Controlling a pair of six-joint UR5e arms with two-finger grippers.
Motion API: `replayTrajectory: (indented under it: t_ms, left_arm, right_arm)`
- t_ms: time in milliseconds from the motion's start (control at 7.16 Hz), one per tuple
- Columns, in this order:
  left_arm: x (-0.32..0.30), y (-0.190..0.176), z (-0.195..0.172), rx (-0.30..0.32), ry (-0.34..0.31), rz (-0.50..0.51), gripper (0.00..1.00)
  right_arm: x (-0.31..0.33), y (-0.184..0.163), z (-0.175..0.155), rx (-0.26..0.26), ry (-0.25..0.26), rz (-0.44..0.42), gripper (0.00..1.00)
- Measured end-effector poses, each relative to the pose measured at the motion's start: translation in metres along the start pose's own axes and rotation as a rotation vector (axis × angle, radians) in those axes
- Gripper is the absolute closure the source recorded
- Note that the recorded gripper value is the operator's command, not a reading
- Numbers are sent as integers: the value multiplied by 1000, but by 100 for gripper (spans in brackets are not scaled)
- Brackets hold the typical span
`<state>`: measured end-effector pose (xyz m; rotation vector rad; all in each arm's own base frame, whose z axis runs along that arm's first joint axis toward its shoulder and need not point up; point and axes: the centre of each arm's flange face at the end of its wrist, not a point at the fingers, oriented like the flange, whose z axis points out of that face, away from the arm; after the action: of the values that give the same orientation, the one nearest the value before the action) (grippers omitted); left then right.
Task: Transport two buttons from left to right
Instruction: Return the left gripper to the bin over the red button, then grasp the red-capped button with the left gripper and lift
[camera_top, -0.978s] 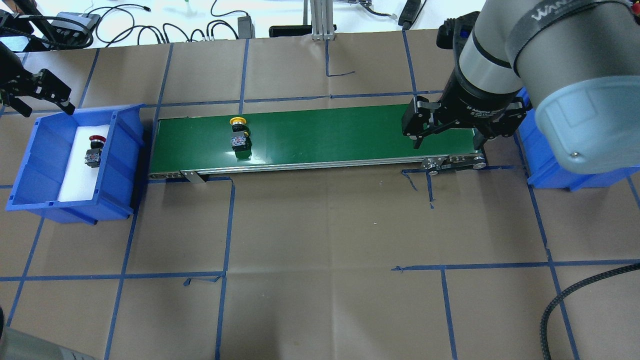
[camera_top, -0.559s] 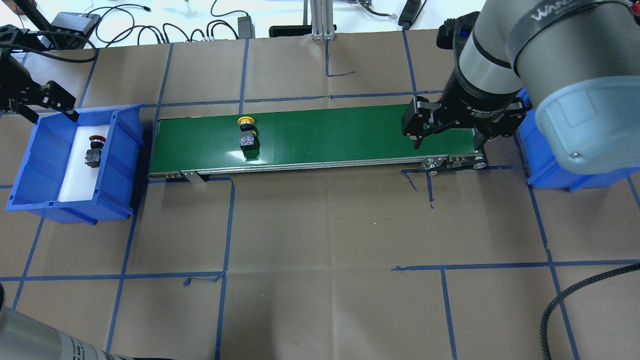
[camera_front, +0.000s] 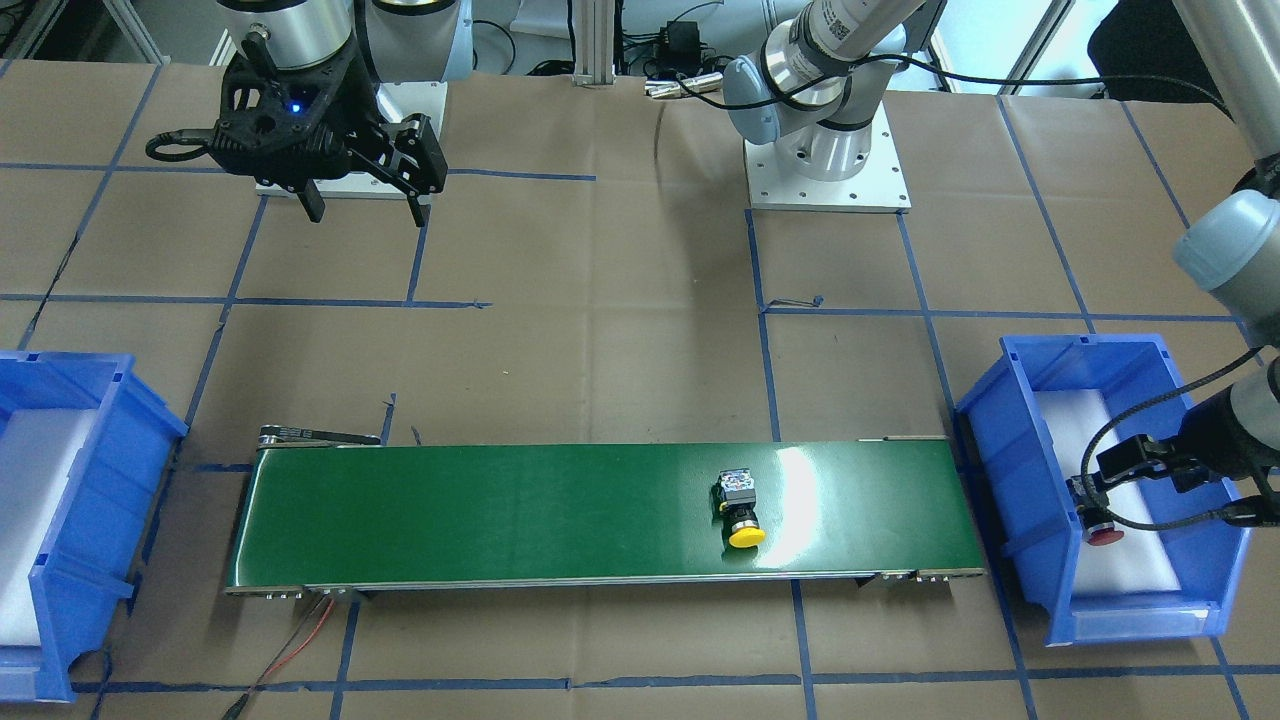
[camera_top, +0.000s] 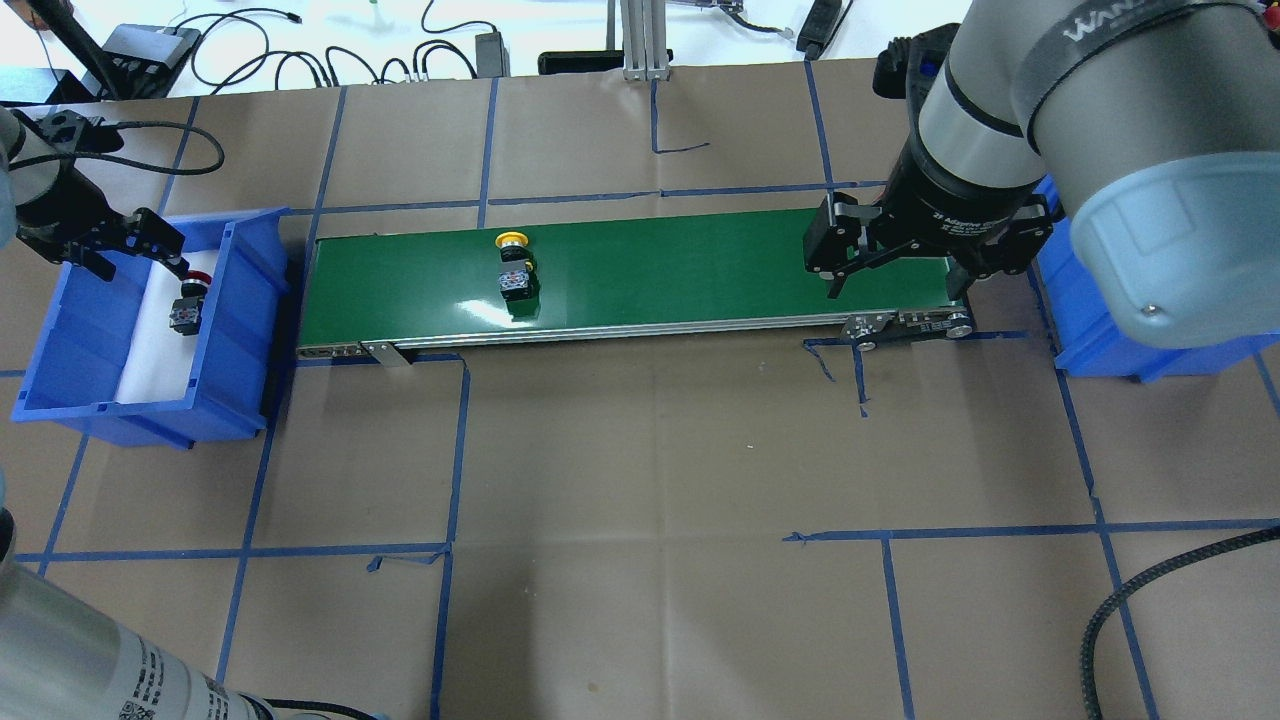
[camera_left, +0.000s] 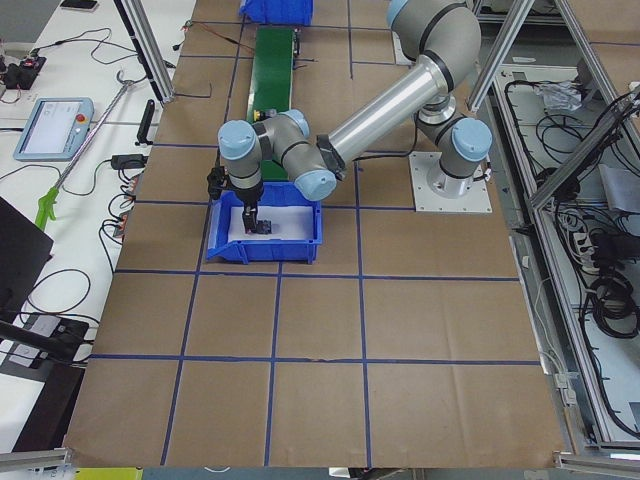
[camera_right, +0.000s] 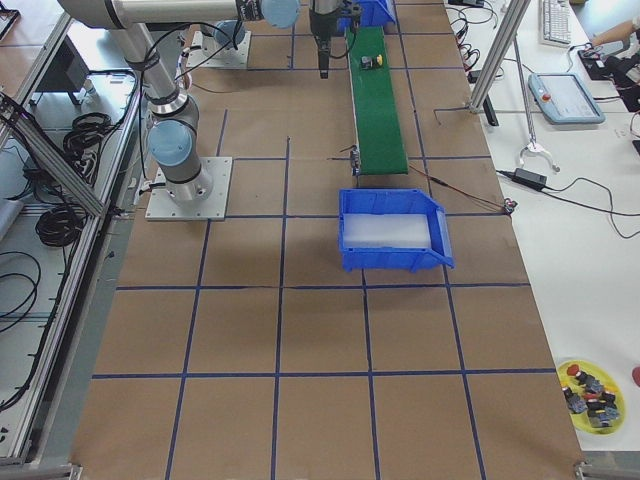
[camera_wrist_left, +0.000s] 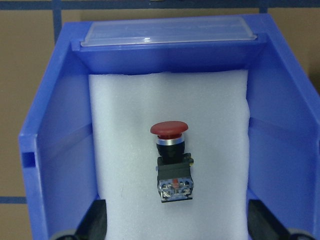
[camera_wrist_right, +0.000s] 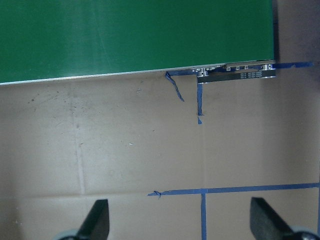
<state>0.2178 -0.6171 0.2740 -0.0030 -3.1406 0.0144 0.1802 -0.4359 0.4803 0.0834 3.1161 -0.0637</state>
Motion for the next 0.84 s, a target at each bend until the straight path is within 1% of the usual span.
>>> replayTrajectory:
  t_ms: [419, 699, 838]
  left_arm:
    - [9, 16, 43, 23, -12, -3, 1]
    - [7, 13, 60, 33, -18, -4, 2]
    - [5, 11, 64, 40, -21, -6, 19]
  right_arm:
    - [0, 0, 0, 0, 0, 0, 0]
    - [0, 0, 0, 0, 0, 0, 0]
    - [0, 0, 0, 0, 0, 0, 0]
